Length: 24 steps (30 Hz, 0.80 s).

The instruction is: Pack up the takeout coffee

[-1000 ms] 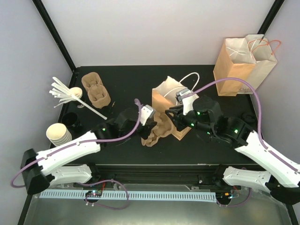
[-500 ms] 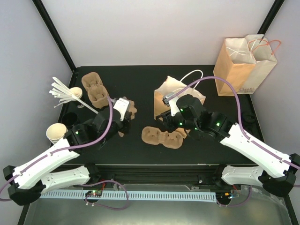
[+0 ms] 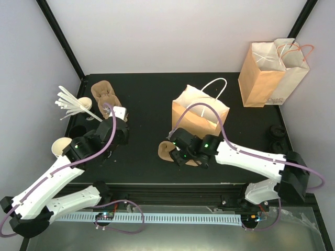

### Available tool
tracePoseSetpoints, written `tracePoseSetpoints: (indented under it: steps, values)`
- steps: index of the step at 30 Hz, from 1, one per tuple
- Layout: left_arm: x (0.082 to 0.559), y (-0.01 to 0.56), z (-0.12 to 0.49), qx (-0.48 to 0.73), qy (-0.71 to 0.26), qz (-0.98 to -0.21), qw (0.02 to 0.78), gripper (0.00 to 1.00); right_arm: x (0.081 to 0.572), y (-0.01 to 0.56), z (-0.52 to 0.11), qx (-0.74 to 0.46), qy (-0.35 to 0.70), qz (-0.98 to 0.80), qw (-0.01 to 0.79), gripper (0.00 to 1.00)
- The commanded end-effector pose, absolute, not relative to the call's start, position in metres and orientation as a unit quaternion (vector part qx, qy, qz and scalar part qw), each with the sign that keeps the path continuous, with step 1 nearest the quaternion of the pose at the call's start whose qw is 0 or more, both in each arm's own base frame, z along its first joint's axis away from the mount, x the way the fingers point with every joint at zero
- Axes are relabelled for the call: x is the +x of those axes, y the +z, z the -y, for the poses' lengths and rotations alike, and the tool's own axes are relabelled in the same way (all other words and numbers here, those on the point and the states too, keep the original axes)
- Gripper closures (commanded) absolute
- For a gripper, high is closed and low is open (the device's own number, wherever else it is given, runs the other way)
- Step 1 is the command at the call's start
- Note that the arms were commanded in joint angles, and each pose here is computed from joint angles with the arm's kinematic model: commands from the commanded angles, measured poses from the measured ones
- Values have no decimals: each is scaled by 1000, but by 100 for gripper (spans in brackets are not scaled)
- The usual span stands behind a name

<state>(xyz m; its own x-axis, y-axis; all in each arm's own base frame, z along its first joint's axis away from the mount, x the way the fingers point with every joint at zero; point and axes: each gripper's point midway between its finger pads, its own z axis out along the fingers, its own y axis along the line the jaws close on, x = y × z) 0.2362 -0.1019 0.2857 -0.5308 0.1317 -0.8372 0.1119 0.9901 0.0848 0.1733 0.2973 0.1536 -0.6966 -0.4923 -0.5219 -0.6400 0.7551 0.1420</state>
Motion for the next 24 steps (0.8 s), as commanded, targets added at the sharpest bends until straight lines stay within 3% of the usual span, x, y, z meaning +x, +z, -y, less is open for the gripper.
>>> tracePoseSetpoints:
  steps: [1, 5, 16, 20, 24]
  values:
    - [236, 293, 91, 68, 27, -869, 490, 91, 200, 141, -296, -318, 83, -904, 273, 43]
    - [235, 296, 88, 67, 31, -866, 495, 91, 218, 132, -311, -346, 41, -896, 276, 39]
    - [229, 312, 78, 71, 35, -854, 514, 91, 253, 93, -303, -376, -94, -886, 254, 42]
    - [226, 327, 70, 63, 38, -844, 532, 91, 255, 87, -307, -379, -97, -887, 246, 57]
    - [221, 348, 59, 53, 39, -828, 557, 90, 253, 93, -325, -381, -55, -889, 249, 79]
